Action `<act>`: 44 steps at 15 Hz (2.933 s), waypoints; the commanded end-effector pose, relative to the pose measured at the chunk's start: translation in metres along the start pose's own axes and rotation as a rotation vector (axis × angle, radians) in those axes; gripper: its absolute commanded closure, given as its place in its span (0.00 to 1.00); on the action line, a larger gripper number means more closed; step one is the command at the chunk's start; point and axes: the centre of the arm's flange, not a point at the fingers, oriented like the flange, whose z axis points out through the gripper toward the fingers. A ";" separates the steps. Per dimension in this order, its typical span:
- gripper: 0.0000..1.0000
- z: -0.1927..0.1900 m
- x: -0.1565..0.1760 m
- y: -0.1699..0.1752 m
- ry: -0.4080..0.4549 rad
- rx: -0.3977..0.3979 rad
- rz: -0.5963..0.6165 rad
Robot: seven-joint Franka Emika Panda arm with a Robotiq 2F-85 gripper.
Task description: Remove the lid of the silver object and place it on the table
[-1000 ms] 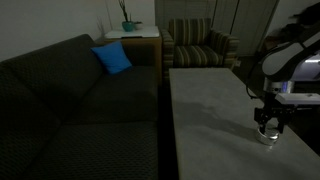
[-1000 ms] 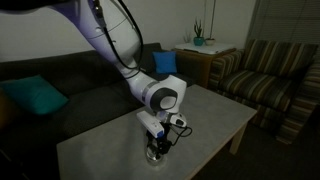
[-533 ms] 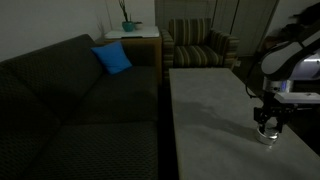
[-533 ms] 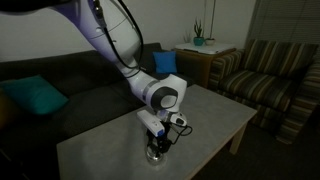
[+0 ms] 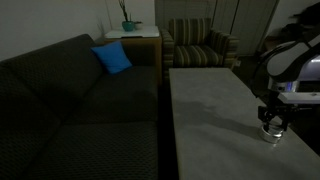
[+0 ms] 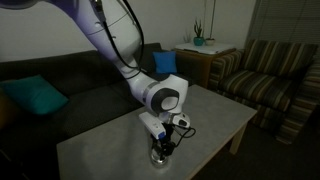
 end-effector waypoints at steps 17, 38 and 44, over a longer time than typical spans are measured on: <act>0.55 -0.028 -0.077 -0.045 0.128 -0.153 -0.236; 0.55 0.011 0.006 -0.105 -0.159 -0.173 -0.251; 0.55 0.024 0.013 -0.117 -0.271 -0.189 -0.404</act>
